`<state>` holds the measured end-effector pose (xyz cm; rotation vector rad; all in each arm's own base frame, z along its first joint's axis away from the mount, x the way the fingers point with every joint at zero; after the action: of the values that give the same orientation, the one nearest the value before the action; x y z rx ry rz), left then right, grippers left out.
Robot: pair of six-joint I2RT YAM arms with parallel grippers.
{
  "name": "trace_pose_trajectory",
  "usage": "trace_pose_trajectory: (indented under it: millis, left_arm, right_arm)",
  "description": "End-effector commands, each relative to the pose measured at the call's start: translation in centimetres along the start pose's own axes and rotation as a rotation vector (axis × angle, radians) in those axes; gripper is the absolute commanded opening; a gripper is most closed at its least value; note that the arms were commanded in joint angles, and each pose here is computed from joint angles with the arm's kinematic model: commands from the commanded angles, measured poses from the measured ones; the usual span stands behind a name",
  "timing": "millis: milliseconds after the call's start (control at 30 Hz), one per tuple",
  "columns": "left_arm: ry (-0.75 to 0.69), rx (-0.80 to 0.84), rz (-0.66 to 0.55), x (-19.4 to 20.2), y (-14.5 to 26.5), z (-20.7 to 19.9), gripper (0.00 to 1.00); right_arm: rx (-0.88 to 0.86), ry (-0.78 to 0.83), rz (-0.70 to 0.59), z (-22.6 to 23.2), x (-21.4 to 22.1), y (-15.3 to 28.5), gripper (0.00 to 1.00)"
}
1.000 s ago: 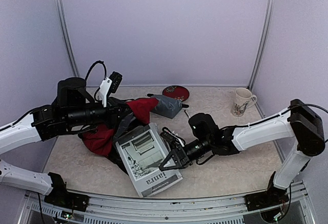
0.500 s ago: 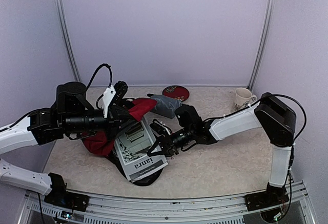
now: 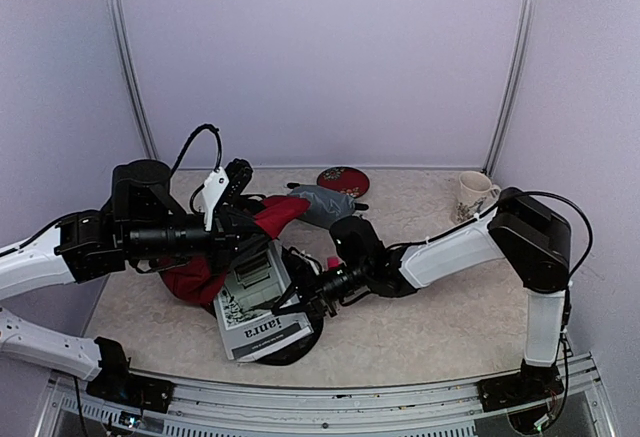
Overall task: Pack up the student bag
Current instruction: Place the book in the largest pocket of the bag.
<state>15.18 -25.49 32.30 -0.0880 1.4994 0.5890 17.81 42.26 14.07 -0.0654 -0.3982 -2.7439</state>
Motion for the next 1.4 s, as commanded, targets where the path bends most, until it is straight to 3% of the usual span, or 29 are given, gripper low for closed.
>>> trace_pose_trajectory:
  millis: [0,267,467,600,767,1033,1233,1367]
  left_arm:
    - [-0.029,0.015,-0.119,-3.3,0.8,-0.3,0.0]
    - [-0.023,0.032,-0.118,-3.1,1.0,-0.5,0.0]
    - [-0.06,0.12,-0.145,-3.1,1.3,-2.2,0.0]
    - [-0.054,0.139,-0.11,-2.0,0.9,-2.7,0.0]
    - [0.012,0.112,-0.058,0.1,-0.2,-2.5,0.0]
    - [0.263,-0.095,0.084,5.4,-2.2,2.2,0.0]
    - [0.3,-0.15,0.106,7.0,-1.8,3.3,0.0]
    - [0.301,-0.183,0.11,6.9,-1.3,3.7,0.0]
  right_arm:
    - [-0.057,-0.06,0.055,0.2,1.2,-2.0,0.2]
    - [-0.066,-0.061,0.04,0.2,0.5,-2.3,0.22]
    - [-0.042,-0.072,-0.124,0.0,-3.6,-0.1,0.26]
    - [-0.052,-0.076,-0.198,-0.1,-6.5,1.0,0.35]
    - [-0.025,-0.06,-0.271,-0.3,-8.7,2.3,0.58]
    - [0.198,0.069,-0.394,0.1,-7.6,4.6,0.81]
    - [0.312,0.192,-0.452,2.6,-5.7,6.4,0.85]
    - [0.306,0.226,-0.414,2.9,-3.7,7.2,0.86]
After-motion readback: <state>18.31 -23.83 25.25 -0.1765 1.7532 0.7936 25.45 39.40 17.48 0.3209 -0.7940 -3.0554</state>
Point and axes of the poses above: each gripper's point midway between its finger pads, its own y axis back along the fingers, its own z axis along the line the jaws close on, x = y × z, the point moved 7 cm from there along y, back along the fingers, and after that the axes turned 7 degrees about -y, right-handed, at the moved point
